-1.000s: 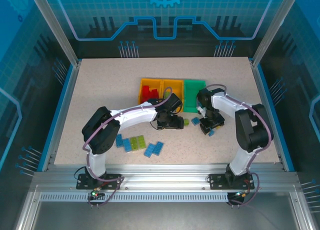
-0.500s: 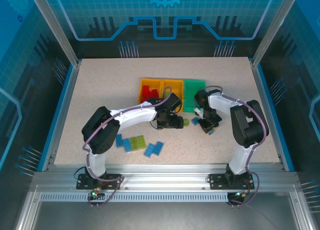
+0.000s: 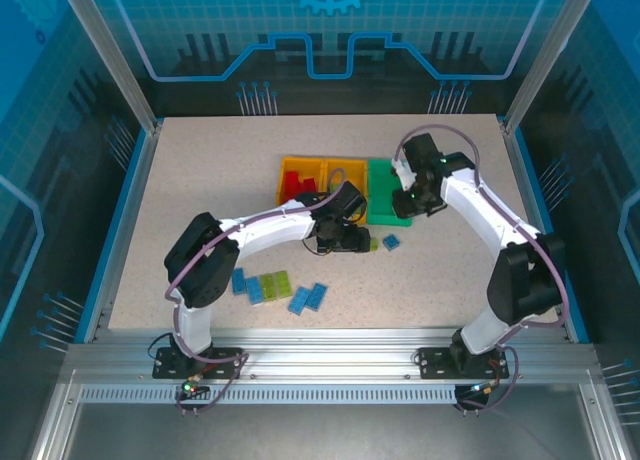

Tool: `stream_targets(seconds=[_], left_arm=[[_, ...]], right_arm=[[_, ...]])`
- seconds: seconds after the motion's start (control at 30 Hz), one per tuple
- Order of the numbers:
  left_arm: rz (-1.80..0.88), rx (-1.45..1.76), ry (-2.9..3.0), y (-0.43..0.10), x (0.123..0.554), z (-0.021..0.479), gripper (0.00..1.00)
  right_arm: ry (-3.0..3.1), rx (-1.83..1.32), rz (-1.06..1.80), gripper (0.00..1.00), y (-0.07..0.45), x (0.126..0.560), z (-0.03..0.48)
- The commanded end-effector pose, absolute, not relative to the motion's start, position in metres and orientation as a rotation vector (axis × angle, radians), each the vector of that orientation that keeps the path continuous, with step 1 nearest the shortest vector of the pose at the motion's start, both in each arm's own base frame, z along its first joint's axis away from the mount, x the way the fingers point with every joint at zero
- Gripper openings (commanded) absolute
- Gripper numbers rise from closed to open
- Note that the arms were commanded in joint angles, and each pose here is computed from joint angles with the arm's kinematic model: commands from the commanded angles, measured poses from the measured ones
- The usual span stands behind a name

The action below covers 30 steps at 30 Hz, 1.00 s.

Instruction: Sort the legos into containers by color

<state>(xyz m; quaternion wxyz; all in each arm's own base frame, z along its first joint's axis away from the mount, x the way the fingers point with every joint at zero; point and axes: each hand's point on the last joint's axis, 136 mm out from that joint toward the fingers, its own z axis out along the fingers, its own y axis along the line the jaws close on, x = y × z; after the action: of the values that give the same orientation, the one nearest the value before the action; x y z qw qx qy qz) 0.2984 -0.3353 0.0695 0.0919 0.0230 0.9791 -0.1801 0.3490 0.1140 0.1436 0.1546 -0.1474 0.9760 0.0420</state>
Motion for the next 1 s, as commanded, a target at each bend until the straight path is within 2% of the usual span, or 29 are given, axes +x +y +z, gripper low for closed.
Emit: stream_targets(seconds=[0.0, 0.17, 0.27, 0.33, 0.37, 0.4, 0.47, 0.5, 0.77, 0.97], left_arm=[[-0.518, 0.047, 2.916, -0.34, 0.302, 0.068, 0.76], [-0.549, 0.034, 2.927, -0.352, 0.307, 0.065, 0.78], [-0.578, 0.02, 2.929, -0.361, 0.309, 0.063, 0.79], [-0.597, 0.012, 2.926, -0.367, 0.311, 0.063, 0.79], [-0.602, 0.011, 2.927, -0.37, 0.312, 0.063, 0.79], [-0.603, 0.008, 2.929, -0.372, 0.313, 0.061, 0.79], [-0.608, 0.006, 2.931, -0.376, 0.314, 0.06, 0.8], [-0.607, 0.002, 2.933, -0.377, 0.314, 0.06, 0.8], [-0.593, -0.023, 2.978, -0.386, 0.313, 0.049, 0.79], [-0.569, -0.031, 2.995, -0.386, 0.314, 0.041, 0.78]], right_arm=[[2.843, -0.255, 0.114, 0.15, 0.116, 0.378, 0.126], [2.882, -0.18, 0.019, 0.15, 0.113, 0.409, 0.105], [2.882, -0.138, -0.019, 0.24, 0.111, 0.42, 0.099], [2.88, -0.122, -0.017, 0.25, 0.111, 0.425, 0.099], [2.884, -0.114, -0.009, 0.28, 0.112, 0.426, 0.099], [2.884, -0.109, 0.0, 0.37, 0.113, 0.427, 0.101], [2.867, -0.098, 0.03, 0.64, 0.117, 0.427, 0.109], [2.855, -0.089, 0.047, 0.69, 0.118, 0.426, 0.114], [2.757, -0.038, 0.125, 0.77, 0.114, 0.403, 0.154], [2.72, 0.023, 0.109, 0.8, 0.098, 0.376, 0.164]])
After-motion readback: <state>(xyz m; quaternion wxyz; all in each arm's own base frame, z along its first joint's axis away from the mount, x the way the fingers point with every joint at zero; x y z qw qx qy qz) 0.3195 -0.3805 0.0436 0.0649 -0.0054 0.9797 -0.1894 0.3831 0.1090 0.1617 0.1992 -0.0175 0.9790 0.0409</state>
